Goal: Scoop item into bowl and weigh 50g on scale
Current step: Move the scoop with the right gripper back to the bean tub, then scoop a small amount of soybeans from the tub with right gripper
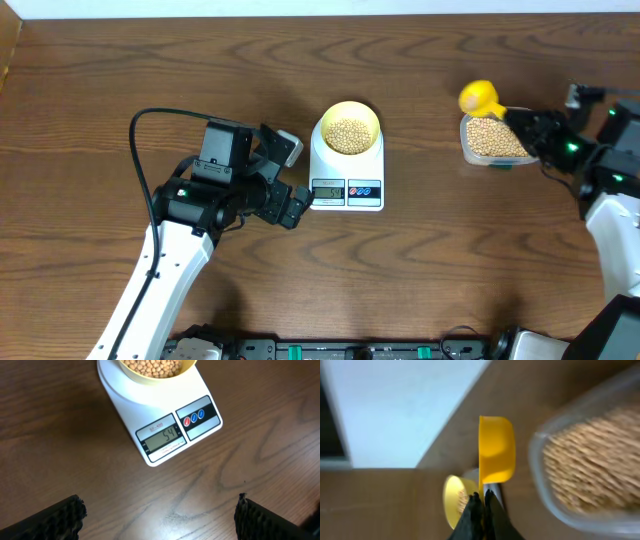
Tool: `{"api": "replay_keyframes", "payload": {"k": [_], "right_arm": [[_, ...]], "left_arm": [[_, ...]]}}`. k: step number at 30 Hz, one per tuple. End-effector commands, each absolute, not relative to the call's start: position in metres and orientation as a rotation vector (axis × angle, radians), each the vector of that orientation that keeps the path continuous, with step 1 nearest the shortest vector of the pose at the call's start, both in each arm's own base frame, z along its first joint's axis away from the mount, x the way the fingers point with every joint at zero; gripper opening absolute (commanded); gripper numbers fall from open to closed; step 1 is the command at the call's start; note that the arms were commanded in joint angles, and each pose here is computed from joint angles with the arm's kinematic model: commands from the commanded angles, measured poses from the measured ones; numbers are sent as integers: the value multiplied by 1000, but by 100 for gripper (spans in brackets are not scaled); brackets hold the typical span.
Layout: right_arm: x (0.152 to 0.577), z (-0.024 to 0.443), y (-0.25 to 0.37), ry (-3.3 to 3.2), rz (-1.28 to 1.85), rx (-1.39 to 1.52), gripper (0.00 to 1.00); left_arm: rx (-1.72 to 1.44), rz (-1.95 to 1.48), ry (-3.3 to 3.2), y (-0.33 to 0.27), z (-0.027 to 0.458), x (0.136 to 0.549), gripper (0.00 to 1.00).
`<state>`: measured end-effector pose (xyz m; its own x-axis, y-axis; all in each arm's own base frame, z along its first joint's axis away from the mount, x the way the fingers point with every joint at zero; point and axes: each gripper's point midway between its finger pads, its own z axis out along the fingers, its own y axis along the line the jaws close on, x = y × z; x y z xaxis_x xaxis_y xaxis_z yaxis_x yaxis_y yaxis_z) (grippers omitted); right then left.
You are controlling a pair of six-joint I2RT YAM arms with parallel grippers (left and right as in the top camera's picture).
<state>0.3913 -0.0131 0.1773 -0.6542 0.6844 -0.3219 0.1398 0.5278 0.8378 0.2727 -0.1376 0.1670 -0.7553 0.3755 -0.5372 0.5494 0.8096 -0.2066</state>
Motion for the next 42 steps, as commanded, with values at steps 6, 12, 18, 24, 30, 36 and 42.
{"api": "replay_keyframes", "payload": {"k": [6,12,18,24,30,36,42], "right_arm": [[368,172,-47,2173,831,438,2],[343,171,-76,2274,377,306,1],[330,150,-73,2436,28,29,1],[350,162,-58,2371,-134,-119,1],[358,169,-57,2338,-229,-169,1],[368,178,-46,2284,-292,-274,1],[402,232,34,2008,434,-85,1]], "left_arm": [[681,-509,2519,-140,167,271,98],[682,-509,2518,-140,167,271,98],[682,-509,2519,-140,167,271,98],[682,-509,2518,-140,167,271,98],[681,-509,2519,-140,167,271,98],[682,-509,2519,-140,167,271,98],[682,-509,2519,-140,167,271,98]]}}
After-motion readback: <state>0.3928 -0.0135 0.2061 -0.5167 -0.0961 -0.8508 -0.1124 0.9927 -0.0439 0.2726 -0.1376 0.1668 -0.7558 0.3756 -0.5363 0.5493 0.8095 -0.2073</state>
